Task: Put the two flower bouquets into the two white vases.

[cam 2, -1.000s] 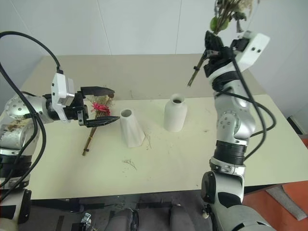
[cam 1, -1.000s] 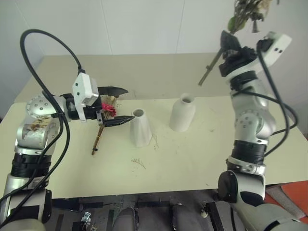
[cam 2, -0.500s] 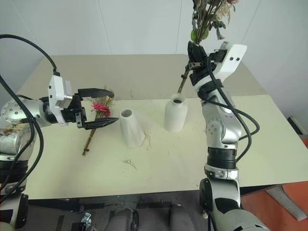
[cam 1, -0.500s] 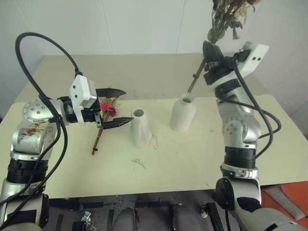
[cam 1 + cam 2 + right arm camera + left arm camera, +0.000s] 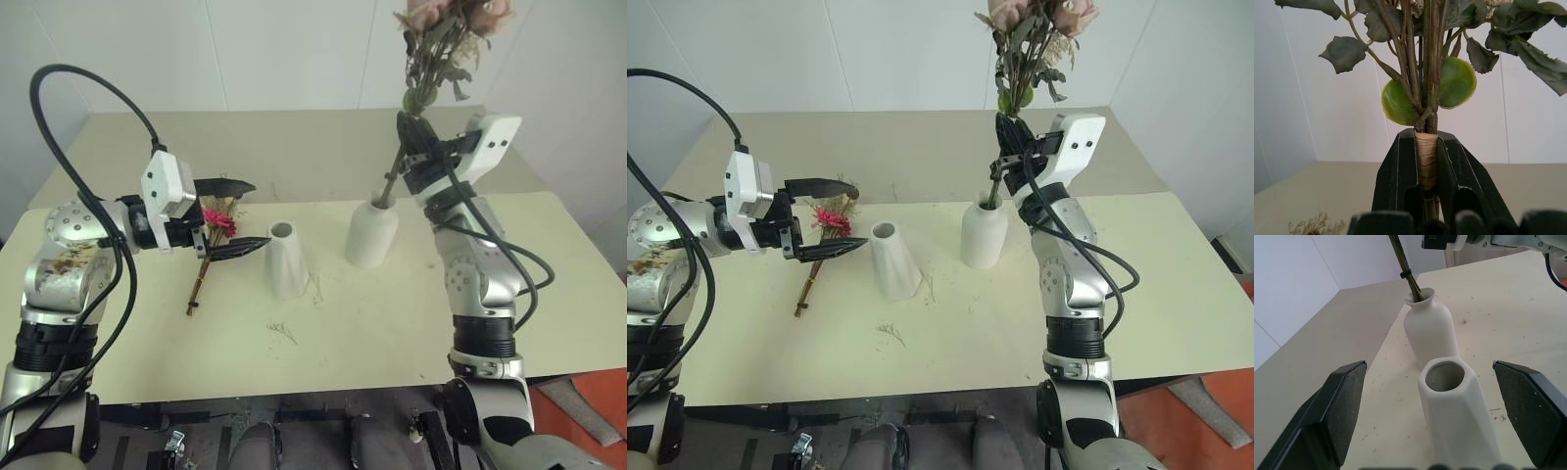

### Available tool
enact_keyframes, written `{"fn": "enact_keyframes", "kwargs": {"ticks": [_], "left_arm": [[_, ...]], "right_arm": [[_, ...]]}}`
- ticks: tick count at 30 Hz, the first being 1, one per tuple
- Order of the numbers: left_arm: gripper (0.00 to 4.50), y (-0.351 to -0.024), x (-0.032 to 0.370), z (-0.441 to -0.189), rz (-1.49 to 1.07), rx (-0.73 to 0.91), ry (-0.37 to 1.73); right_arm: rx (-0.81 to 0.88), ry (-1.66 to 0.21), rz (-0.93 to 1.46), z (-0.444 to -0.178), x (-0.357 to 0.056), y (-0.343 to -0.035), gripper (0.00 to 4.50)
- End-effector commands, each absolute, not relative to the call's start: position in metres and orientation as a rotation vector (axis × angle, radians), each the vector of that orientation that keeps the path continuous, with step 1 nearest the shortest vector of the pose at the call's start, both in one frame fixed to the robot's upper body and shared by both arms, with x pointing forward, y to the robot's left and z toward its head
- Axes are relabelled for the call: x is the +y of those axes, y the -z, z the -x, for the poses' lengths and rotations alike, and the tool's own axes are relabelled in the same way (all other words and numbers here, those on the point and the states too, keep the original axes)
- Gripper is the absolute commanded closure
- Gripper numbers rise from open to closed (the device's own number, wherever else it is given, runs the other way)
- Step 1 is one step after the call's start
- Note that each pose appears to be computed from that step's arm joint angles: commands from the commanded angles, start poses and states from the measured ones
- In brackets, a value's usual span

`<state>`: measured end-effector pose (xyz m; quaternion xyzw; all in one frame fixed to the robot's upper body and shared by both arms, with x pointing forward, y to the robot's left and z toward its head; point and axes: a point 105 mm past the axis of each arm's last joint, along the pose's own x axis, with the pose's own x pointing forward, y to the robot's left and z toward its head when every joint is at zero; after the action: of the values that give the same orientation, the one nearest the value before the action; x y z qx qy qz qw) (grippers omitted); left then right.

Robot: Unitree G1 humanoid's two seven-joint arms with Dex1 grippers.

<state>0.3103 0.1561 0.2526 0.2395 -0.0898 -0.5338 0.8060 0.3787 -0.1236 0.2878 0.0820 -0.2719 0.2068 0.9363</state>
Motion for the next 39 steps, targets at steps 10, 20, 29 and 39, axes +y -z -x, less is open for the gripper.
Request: {"fn": "enact_keyframes", "kwargs": {"ticks": [10, 20, 29, 39], "left_arm": [[0.0, -0.263, 0.16, -0.305, -0.536, -0.233, 1.113], [0.0, -0.265, 0.16, -0.307, -0.542, -0.238, 1.115], [0.0, -0.263, 0.161, -0.308, -0.539, -0.235, 1.109], [0.0, -0.275, 0.211, -0.311, -0.414, -0.236, 0.784]], "right_arm": [[-0.626, -0.479, -0.127, -0.369, -0.11, -0.276, 4.27], [-0.631, -0.474, -0.103, -0.365, -0.111, -0.268, 0.83], [-0.618, -0.47, -0.091, -0.352, -0.12, -0.258, 0.02], [-0.537, -0.536, 0.051, -0.313, -0.147, -0.259, 0.02]]}}
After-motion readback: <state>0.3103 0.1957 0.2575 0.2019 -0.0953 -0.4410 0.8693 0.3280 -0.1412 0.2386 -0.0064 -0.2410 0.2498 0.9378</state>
